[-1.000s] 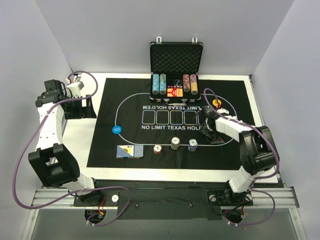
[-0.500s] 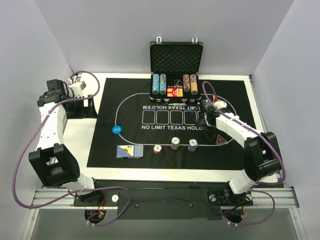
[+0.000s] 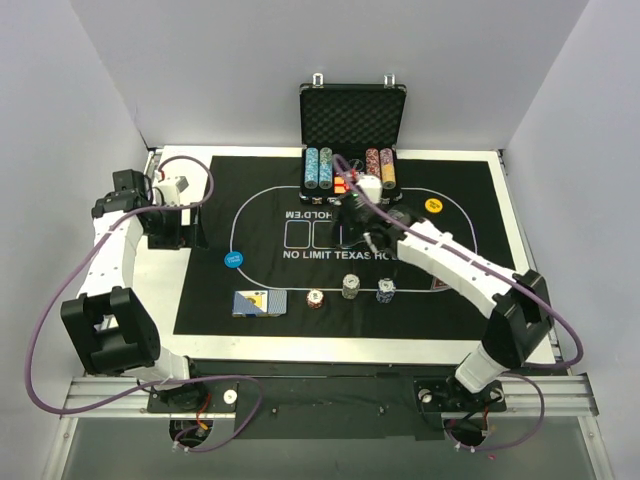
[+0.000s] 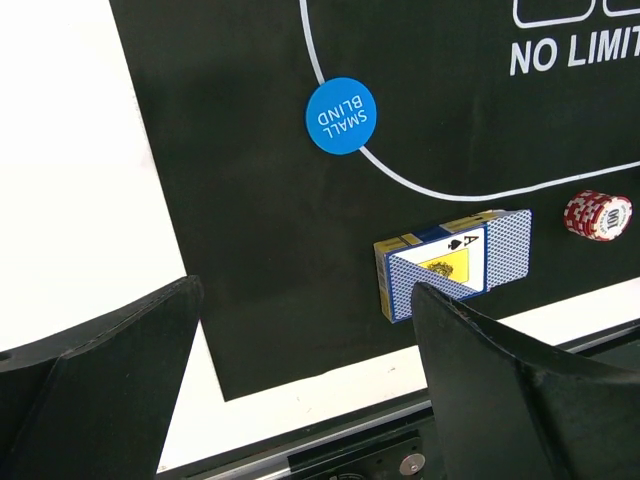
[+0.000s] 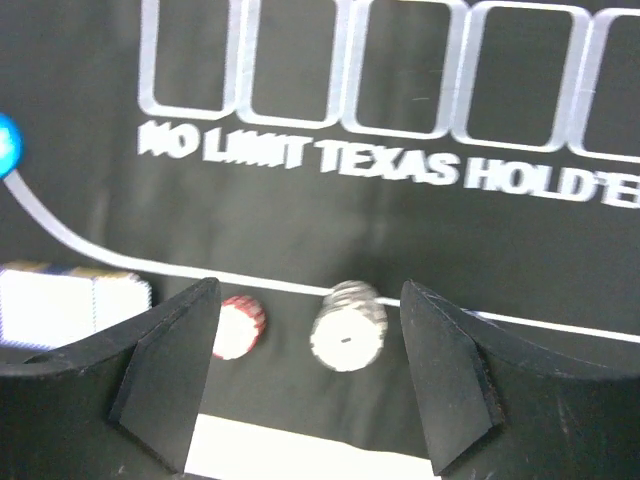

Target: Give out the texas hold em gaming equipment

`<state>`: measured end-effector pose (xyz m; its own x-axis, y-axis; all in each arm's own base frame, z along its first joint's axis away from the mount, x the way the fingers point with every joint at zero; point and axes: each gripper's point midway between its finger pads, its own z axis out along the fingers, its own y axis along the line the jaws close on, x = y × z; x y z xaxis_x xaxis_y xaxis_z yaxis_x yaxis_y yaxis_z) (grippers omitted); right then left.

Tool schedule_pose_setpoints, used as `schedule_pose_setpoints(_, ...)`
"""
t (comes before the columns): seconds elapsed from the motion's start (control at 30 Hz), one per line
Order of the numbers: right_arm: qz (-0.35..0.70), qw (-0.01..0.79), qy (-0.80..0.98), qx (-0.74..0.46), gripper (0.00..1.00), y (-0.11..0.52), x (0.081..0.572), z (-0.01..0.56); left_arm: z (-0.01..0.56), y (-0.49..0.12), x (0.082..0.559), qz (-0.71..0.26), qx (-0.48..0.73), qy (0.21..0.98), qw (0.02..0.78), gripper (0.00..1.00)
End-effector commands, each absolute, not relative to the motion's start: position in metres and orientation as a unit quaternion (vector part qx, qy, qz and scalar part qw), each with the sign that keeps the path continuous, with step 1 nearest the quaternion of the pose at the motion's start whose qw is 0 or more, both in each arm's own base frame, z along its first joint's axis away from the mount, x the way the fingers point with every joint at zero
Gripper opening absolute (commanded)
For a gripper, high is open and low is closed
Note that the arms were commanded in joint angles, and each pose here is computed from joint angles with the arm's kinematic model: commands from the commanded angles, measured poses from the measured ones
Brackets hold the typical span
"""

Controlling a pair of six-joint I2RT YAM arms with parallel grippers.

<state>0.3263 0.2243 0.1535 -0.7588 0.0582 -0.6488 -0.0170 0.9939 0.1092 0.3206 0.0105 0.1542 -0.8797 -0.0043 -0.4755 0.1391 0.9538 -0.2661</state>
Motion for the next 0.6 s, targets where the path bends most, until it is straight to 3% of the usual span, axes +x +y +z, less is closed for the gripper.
schedule_pose_setpoints(0.0, 0.072, 0.315, 0.942, -0.095, 0.68, 0.28, 0.293, 0.15, 0.169, 0.012, 0.327, -0.144, 0.036, 0.947, 0.283, 0.97)
schedule_pose_setpoints(0.17, 0.073, 0.262, 0.951, -0.144, 0.68, 0.32, 0.273, 0.113, 0.167, 0.016, 0.326, -0.144, 0.03, 0.948, 0.282, 0.97)
schedule_pose_setpoints(0.57, 0.031, 0.222, 0.961, -0.163, 0.74, 0.325, 0.252, 0.064, 0.17, 0.019, 0.326, -0.143, 0.026, 0.946, 0.289, 0.97)
